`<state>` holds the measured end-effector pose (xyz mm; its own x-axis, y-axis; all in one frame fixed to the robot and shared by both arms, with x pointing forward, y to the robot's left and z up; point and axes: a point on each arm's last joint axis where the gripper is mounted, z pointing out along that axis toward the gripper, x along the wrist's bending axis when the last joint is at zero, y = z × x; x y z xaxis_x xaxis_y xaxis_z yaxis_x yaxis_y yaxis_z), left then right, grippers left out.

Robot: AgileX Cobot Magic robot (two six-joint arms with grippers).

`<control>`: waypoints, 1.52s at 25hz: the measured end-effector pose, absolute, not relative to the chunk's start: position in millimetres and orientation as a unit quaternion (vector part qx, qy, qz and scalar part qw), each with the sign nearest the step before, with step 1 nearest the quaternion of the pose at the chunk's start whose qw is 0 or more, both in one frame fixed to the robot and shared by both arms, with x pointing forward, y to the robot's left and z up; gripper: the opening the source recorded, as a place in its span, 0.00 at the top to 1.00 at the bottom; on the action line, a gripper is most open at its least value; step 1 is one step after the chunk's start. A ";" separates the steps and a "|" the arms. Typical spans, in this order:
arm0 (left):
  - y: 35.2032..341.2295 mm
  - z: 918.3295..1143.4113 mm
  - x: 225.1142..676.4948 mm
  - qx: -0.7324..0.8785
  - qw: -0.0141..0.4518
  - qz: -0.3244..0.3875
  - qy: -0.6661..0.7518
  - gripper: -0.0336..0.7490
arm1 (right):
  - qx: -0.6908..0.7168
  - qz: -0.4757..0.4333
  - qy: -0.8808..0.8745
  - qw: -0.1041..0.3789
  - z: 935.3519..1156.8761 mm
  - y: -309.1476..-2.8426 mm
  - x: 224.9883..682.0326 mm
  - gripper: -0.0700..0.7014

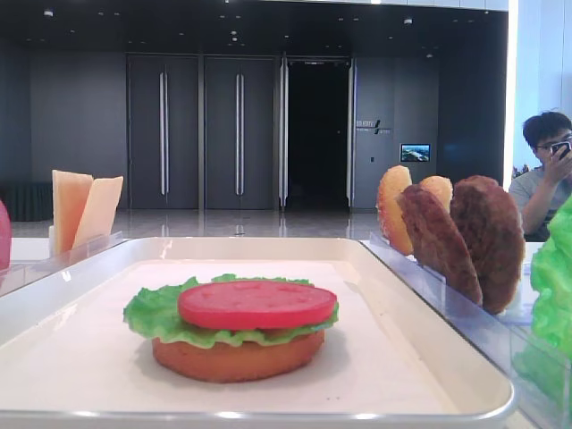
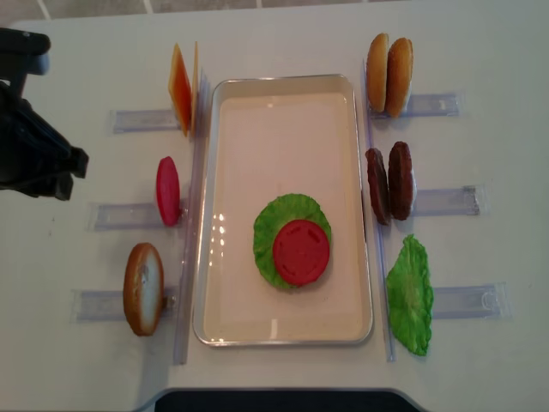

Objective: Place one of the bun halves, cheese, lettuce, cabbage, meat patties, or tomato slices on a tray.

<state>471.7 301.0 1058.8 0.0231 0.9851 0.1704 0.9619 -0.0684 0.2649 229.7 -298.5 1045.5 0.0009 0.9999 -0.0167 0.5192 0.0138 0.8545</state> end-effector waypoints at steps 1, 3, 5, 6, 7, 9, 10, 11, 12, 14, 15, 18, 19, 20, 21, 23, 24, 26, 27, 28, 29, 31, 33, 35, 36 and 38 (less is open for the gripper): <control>306.9 1058.7 471.5 0.706 0.037 0.153 0.690 0.54 | 0.614 0.341 0.619 0.352 1045.5 -298.5 229.7 0.59; 316.7 1058.3 470.8 0.694 0.044 0.142 0.705 0.54 | 0.614 0.341 0.619 0.352 1045.5 -298.5 229.7 0.59; 325.1 1057.8 469.7 0.682 0.052 0.130 0.718 0.54 | 0.614 0.341 0.619 0.352 1045.5 -298.5 229.7 0.59; 327.9 1057.6 468.9 0.678 0.052 0.126 0.723 0.54 | 0.614 0.341 0.619 0.352 1045.5 -298.5 229.7 0.59; 329.8 1057.4 467.8 0.675 0.050 0.121 0.726 0.54 | 0.614 0.341 0.619 0.352 1045.5 -298.5 229.7 0.59; 330.8 1057.0 465.2 0.675 0.042 0.111 0.728 0.54 | 0.614 0.341 0.619 0.352 1045.5 -298.5 229.7 0.59; 330.1 1057.6 463.5 0.675 0.041 0.106 0.729 0.54 | 0.614 0.341 0.619 0.352 1045.5 -298.5 229.7 0.59; 329.2 1058.7 461.7 0.678 0.043 0.102 0.727 0.54 | 0.614 0.341 0.619 0.352 1045.5 -298.5 229.7 0.59; 328.1 1060.5 459.4 0.676 0.046 0.098 0.729 0.54 | 0.614 0.341 0.619 0.352 1045.5 -298.5 229.7 0.59; 325.2 1067.5 451.1 0.678 0.062 0.100 0.725 0.54 | 0.614 0.341 0.619 0.352 1045.5 -298.5 229.7 0.59; 323.3 1071.1 445.3 0.680 0.074 0.102 0.723 0.54 | 0.614 0.341 0.619 0.352 1045.5 -298.5 229.7 0.59; 317.5 1078.4 422.3 0.682 0.106 0.111 0.715 0.54 | 0.614 0.341 0.619 0.352 1045.5 -298.5 229.7 0.59; 315.7 1079.7 412.4 0.681 0.117 0.115 0.713 0.54 | 0.614 0.341 0.619 0.352 1045.5 -298.5 229.7 0.59; 314.3 1079.1 403.7 0.680 0.124 0.119 0.713 0.54 | 0.614 0.341 0.619 0.352 1045.5 -298.5 229.7 0.59; 312.7 1080.8 393.8 0.678 0.137 0.129 0.711 0.54 | 0.614 0.341 0.619 0.352 1045.5 -298.5 229.7 0.59; 309.7 1081.3 375.0 0.673 0.163 0.148 0.706 0.54 | 0.614 0.341 0.619 0.352 1045.5 -298.5 229.7 0.59; 308.3 1083.6 365.0 0.669 0.180 0.163 0.702 0.54 | 0.614 0.341 0.619 0.352 1045.5 -298.5 229.7 0.59; 306.2 1085.6 344.6 0.664 0.204 0.190 0.694 0.54 | 0.614 0.341 0.619 0.352 1045.5 -298.5 229.7 0.59; 305.4 1085.3 336.0 0.661 0.214 0.201 0.690 0.54 | 0.614 0.341 0.619 0.352 1045.5 -298.5 229.7 0.59; 304.4 1085.8 326.5 0.658 0.226 0.215 0.685 0.54 | 0.614 0.341 0.619 0.352 1045.5 -298.5 229.7 0.59; 303.5 1084.5 317.9 0.658 0.235 0.227 0.679 0.54 | 0.614 0.341 0.619 0.352 1045.5 -298.5 229.7 0.59; 302.2 1079.6 303.8 0.660 0.248 0.249 0.664 0.54 | 0.614 0.341 0.619 0.352 1045.5 -298.5 229.7 0.59; 301.0 1069.9 290.5 0.657 0.262 0.270 0.653 0.54 | 0.614 0.341 0.619 0.352 1045.5 -298.5 229.7 0.59; 300.2 1062.4 280.1 0.650 0.279 0.292 0.643 0.54 | 0.614 0.341 0.619 0.352 1045.5 -298.5 229.7 0.59; 299.8 1057.5 275.0 0.646 0.288 0.304 0.638 0.54 | 0.614 0.341 0.619 0.352 1045.5 -298.5 229.7 0.59; 298.9 1051.6 265.2 0.639 0.302 0.322 0.631 0.54 | 0.614 0.341 0.619 0.352 1045.5 -298.5 229.7 0.59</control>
<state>265.2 298.9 1051.6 -0.0023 0.9995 0.0306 0.6114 -0.0229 0.7910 229.7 -298.5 1045.5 0.0009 0.9999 -0.0167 0.5192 0.0138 0.8545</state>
